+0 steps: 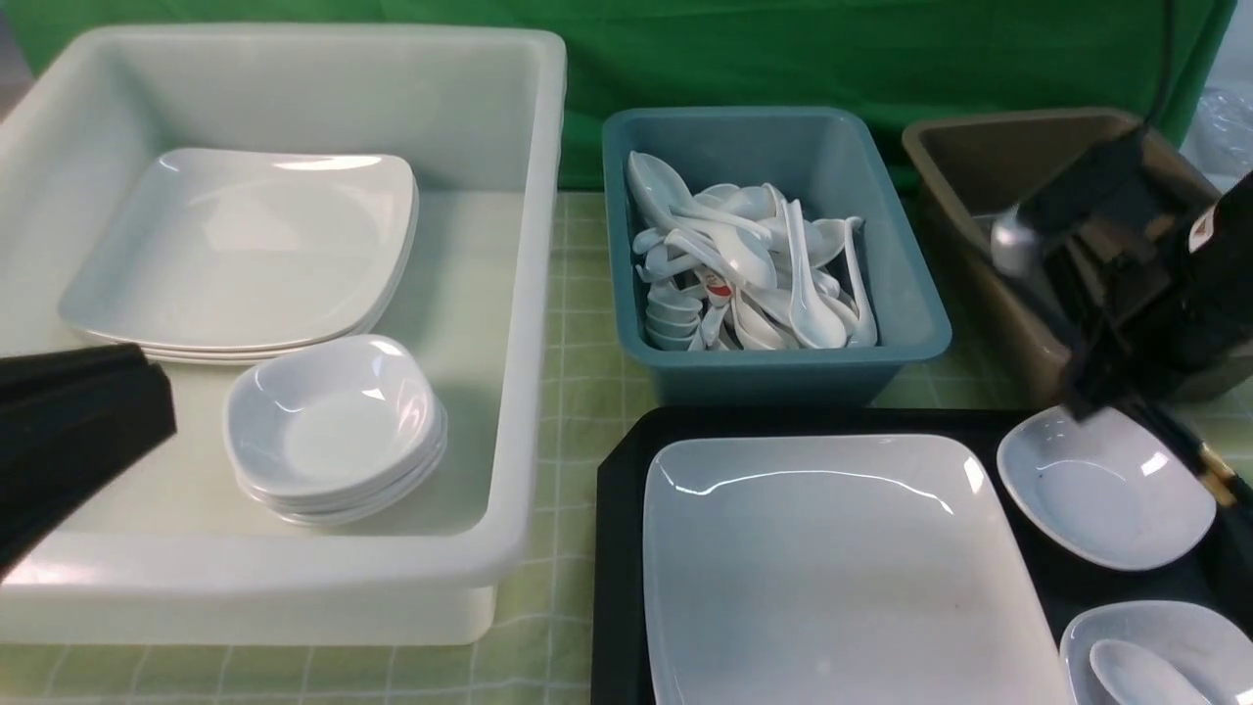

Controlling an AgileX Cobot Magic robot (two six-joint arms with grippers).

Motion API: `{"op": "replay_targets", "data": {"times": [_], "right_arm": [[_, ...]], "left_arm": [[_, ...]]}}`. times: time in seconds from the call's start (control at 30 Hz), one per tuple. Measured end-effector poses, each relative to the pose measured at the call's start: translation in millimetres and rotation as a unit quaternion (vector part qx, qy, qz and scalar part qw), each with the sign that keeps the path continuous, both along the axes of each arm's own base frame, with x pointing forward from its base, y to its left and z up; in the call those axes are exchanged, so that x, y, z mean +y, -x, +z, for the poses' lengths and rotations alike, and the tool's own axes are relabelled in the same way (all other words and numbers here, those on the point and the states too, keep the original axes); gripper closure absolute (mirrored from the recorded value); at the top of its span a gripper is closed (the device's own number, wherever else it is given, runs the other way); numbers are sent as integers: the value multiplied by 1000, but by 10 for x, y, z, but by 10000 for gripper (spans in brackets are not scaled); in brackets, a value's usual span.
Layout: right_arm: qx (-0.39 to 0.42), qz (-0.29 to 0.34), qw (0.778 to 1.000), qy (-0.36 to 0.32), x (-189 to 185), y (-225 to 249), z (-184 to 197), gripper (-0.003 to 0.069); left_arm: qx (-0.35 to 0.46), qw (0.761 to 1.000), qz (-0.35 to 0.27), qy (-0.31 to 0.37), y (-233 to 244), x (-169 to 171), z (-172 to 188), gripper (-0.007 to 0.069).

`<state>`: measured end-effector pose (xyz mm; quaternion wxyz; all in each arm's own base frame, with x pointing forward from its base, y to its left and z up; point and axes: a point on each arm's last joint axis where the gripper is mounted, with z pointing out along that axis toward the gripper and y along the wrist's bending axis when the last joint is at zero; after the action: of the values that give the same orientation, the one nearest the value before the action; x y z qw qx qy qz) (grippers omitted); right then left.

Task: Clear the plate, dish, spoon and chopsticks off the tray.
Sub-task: Use the right arm to put the chopsticks into the small storage box on the right

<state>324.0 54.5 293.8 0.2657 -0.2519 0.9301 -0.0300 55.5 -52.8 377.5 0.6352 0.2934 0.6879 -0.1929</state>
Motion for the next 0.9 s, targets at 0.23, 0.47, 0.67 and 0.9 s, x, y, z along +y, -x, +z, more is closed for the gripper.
{"op": "replay_targets", "data": {"times": [0.23,0.47,0.67,0.9], "right_arm": [[-114,-175,965,-156,-543,-787,126,534],[-72,-194,965,-163,-796,-1517,-331,534],[-26,-191,967,-169,-709,-1742,-646,484],[-23,-180,969,-166,-596,-1758,-659,300]], "left_arm": [[-8,1000,7,6,-9,8,19,602],[-9,1000,8,6,-11,10,19,602],[-9,1000,8,6,-11,10,19,602],[-9,1000,8,6,-11,10,19,602]]}}
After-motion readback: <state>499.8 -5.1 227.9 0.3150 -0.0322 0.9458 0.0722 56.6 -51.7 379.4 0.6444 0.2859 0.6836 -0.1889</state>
